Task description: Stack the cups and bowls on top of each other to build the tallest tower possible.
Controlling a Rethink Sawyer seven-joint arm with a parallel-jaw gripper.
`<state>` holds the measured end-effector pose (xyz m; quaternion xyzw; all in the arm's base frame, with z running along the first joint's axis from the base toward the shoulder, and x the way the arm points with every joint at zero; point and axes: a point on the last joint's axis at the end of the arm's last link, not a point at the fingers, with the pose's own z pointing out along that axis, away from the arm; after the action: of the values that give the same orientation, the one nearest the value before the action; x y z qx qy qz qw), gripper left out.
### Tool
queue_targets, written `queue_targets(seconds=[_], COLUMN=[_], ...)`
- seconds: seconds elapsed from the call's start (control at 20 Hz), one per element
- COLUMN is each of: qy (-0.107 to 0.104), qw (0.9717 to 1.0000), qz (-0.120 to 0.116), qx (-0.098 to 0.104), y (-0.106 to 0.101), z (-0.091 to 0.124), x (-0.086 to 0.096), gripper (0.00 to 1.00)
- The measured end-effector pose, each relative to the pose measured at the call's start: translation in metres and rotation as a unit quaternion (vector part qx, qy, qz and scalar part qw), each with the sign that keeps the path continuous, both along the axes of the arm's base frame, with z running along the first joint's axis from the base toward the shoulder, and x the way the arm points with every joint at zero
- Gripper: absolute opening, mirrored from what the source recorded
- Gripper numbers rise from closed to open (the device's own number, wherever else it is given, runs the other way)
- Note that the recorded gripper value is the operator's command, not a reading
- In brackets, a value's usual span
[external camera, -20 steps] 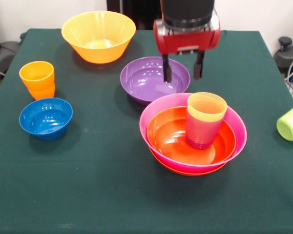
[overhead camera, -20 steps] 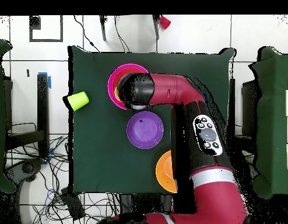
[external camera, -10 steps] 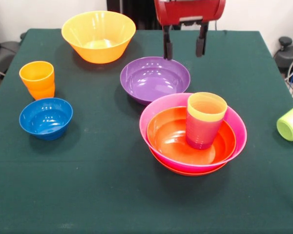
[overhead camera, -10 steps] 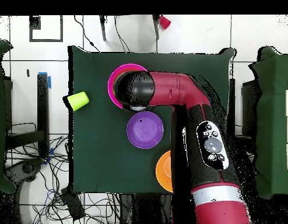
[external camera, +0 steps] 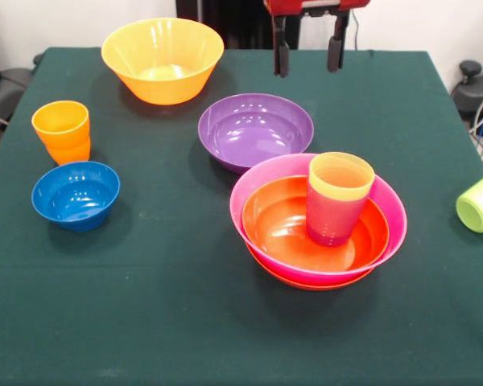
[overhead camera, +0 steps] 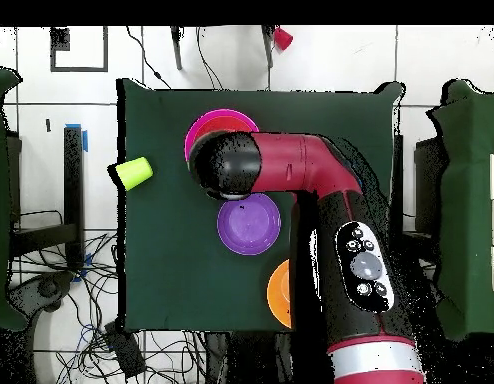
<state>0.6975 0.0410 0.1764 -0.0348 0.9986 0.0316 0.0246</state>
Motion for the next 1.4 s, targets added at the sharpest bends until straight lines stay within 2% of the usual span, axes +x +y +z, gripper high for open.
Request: queue_targets(seconds=[0.3,0.7,0.8,1.0,1.05,1.25,1.3,1.4], qy=[0.002,0.001,0.012,0.026,0.034,0.043,0.051,0.055], qw=[1.0,0.9998,0.9996,0.9995,0.9993,0.999,0.9986,0.9984], qz=[0.001,-0.017,-0.017,-0.013,-0.011,-0.011,-0.012,-0.014], qx=[0.002,0.013,0.017,0.015,0.012,0.008,0.002,-0.002], y=[0.001,-0.016,-0.016,-0.011,-0.009,-0.01,-0.012,-0.015], z=[-0.009,-0.044,-0.057,-0.062,-0.06,-0.056,-0.052,-0.05], x=[-0.019,-0.042,-0.054,-0.069,-0.081,-0.097,-0.111,-0.12], gripper=[1.0,1.0,1.0,1.0,1.0,1.0,1.0,1.0])
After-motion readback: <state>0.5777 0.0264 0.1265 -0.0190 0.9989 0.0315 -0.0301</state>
